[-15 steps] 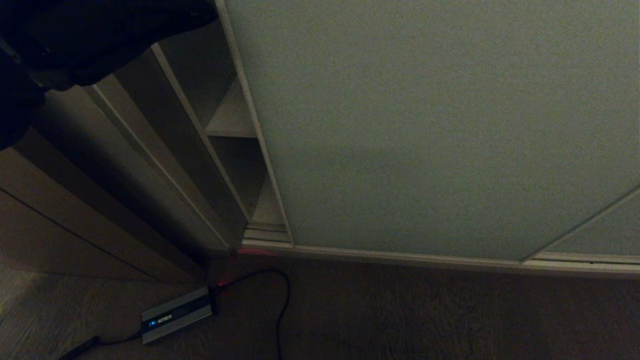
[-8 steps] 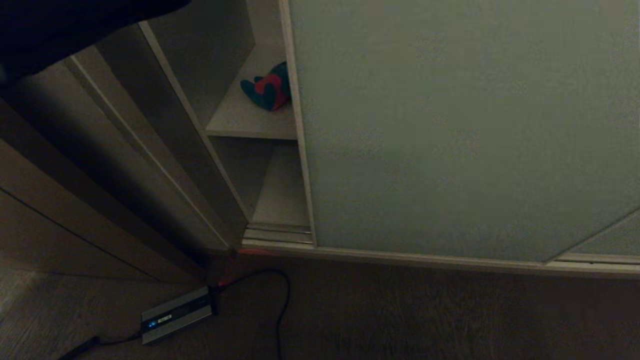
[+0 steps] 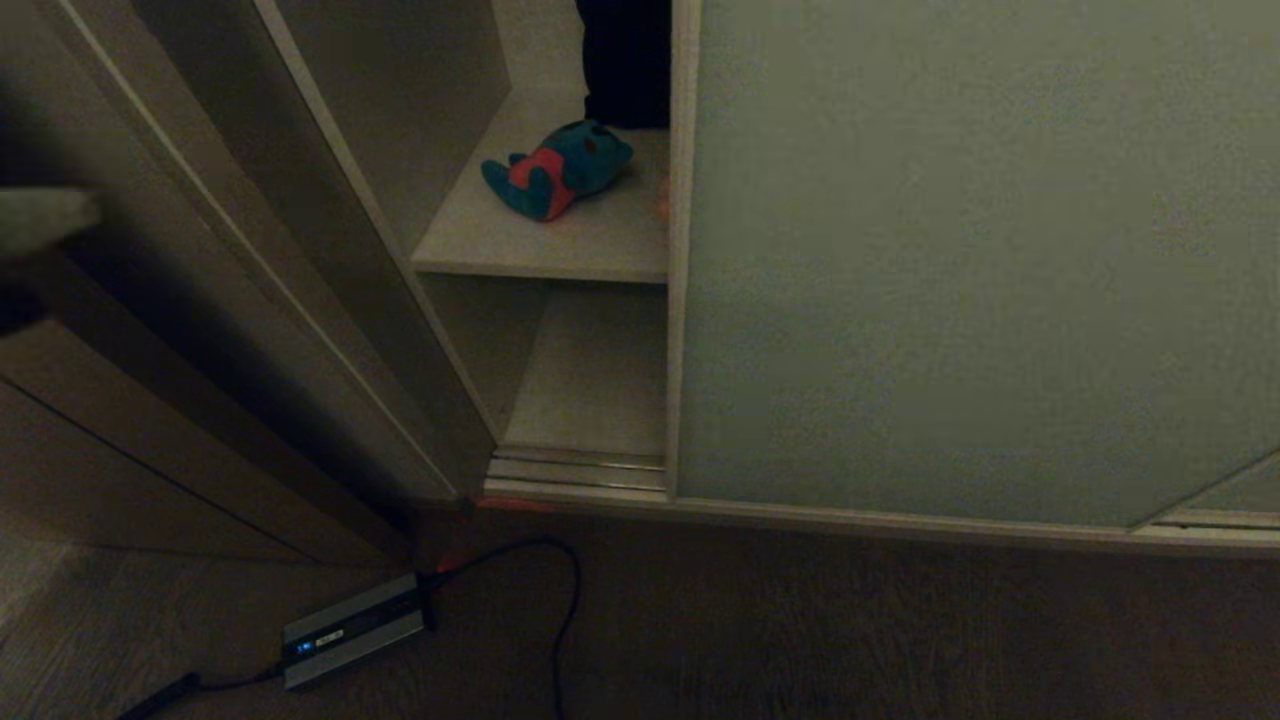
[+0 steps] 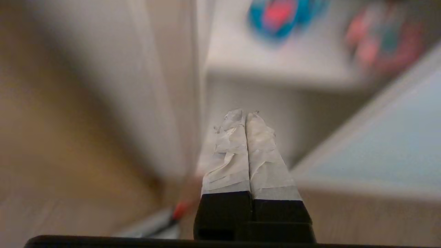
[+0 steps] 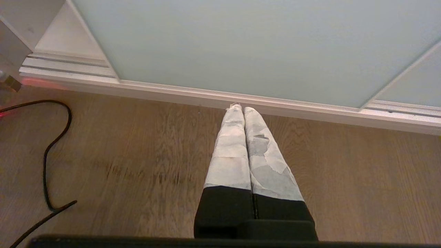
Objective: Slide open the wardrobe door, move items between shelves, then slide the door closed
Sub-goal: Open the door
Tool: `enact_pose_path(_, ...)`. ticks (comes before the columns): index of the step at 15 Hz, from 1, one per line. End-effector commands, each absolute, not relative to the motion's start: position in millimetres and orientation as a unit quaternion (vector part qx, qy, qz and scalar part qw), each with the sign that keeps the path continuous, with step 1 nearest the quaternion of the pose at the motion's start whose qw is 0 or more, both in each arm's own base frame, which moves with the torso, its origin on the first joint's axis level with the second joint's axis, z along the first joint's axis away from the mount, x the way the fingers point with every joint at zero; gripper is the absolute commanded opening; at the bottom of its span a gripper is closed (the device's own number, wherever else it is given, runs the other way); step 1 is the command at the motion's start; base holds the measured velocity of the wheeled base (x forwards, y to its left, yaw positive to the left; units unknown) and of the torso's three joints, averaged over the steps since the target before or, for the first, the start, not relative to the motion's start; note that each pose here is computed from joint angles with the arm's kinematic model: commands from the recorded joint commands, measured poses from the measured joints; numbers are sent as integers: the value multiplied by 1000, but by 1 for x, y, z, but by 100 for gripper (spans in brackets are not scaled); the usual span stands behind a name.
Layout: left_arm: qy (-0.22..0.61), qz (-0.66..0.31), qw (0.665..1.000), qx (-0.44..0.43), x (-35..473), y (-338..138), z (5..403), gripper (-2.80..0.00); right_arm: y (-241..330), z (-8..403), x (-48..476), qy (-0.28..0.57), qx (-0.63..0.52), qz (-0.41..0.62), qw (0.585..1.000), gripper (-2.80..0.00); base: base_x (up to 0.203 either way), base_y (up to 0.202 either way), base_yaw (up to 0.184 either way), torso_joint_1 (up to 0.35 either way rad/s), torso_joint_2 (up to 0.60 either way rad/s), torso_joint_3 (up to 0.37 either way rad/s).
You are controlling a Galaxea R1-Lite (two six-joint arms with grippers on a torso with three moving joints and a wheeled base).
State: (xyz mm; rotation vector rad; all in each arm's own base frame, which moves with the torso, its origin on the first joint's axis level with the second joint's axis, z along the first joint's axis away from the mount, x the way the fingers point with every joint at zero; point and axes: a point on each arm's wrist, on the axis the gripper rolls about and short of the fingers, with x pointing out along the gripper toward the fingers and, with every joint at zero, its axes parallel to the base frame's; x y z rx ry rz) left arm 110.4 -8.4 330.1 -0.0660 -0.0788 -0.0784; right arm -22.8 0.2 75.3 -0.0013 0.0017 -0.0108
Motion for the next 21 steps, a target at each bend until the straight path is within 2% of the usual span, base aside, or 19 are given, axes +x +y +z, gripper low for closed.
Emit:
enact_pose_path(1, -54, -25, 998, -18, 36, -1, 287, -280, 0, 74, -22, 4, -1, -5, 1000, -280, 0, 0, 0, 0, 0, 0)
enact_pose_path(4, -4, -24, 1000, 3, -11, -2, 210, -280, 0, 74, -22, 3, -1, -5, 1000, -280, 0, 0, 0, 0, 0, 0)
enact_pose_path(7, 69, -3, 998, 9, -13, -3, 146, -280, 0, 74, -22, 3, -1, -5, 1000, -280, 0, 0, 0, 0, 0, 0)
enact_pose_path(12, 47, -24, 998, 38, -13, -2, 118, -280, 0, 74, -23, 2, -1, -5, 1000, -280, 0, 0, 0, 0, 0, 0)
enact_pose_path(15, 20, -28, 998, 43, -16, -2, 128, -280, 0, 74, -22, 3, -1, -5, 1000, -280, 0, 0, 0, 0, 0, 0)
enact_pose_path(17, 20, -33, 998, 46, -19, -2, 106, -280, 0, 74, -22, 4, -1, -5, 1000, -280, 0, 0, 0, 0, 0, 0)
enact_pose_path(19, -20, -33, 998, 49, -27, -2, 91, -280, 0, 74, -22, 4, -1, -5, 1000, -280, 0, 0, 0, 0, 0, 0)
enact_pose_path(21, -12, -11, 999, 47, -23, -1, 78, -280, 0, 74, -23, 2, -1, -5, 1000, -280, 0, 0, 0, 0, 0, 0)
